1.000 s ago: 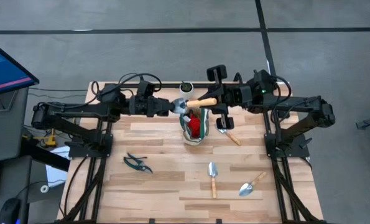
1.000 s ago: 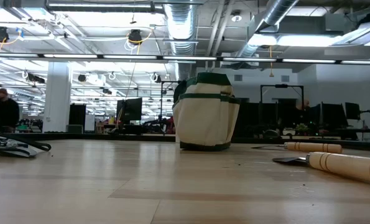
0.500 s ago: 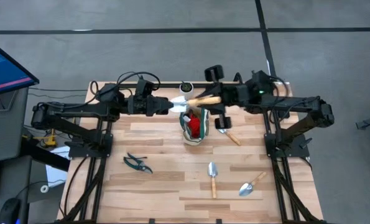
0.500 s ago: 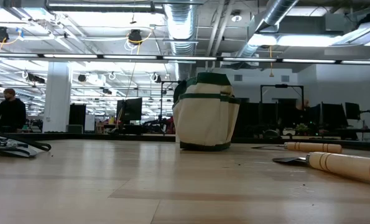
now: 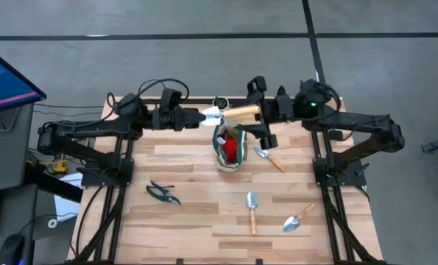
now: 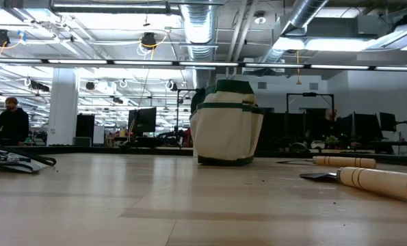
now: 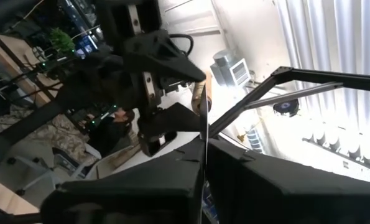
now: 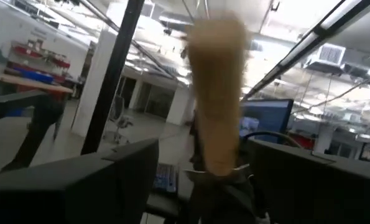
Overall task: Pick & Place Garden tools in Gardening bag
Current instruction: Put the brown trowel into the green gardening bag
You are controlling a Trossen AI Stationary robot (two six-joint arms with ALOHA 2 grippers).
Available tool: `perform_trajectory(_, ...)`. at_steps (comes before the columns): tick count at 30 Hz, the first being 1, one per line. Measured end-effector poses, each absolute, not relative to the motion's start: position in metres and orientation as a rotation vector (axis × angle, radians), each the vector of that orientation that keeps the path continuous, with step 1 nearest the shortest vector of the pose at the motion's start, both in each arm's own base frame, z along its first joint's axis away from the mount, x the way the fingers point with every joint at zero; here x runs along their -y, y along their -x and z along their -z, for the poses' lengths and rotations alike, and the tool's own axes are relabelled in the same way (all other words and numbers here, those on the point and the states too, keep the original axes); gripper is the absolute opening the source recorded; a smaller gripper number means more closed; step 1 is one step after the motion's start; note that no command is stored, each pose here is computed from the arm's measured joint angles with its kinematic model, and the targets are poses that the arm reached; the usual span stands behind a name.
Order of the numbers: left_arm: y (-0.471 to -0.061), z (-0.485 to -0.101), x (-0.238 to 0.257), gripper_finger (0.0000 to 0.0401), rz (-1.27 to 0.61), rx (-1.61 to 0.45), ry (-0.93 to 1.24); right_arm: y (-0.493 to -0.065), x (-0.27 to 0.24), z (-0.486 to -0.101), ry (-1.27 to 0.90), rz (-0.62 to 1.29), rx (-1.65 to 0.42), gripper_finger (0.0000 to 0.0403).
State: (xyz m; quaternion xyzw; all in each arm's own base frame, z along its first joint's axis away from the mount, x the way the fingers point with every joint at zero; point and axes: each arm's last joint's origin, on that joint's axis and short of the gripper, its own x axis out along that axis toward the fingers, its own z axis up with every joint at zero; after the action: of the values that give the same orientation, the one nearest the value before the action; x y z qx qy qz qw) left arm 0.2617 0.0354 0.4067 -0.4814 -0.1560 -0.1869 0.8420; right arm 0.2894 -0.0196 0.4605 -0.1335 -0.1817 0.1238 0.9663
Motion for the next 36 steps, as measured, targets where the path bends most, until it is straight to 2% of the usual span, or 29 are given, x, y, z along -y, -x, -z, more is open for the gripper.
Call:
perform_trajectory(12,-0.258,-0.405,-0.055,0.0001,0.378,0.303,0.937,-0.225,0.015,-0.457,0.127,-0.133,-0.007,0.0220)
perform_trajectory(20,-0.262,-0.385,-0.069,0.0001,0.215,0.146,0.913,-0.180,0.004,-0.446,0.042,0.052,-0.246,0.0203)
perform_trajectory(36,-0.264,-0.354,-0.071,0.0001,0.070,-0.123,0.837,-0.157,-0.005,-0.423,-0.202,0.143,-0.514,0.0163)
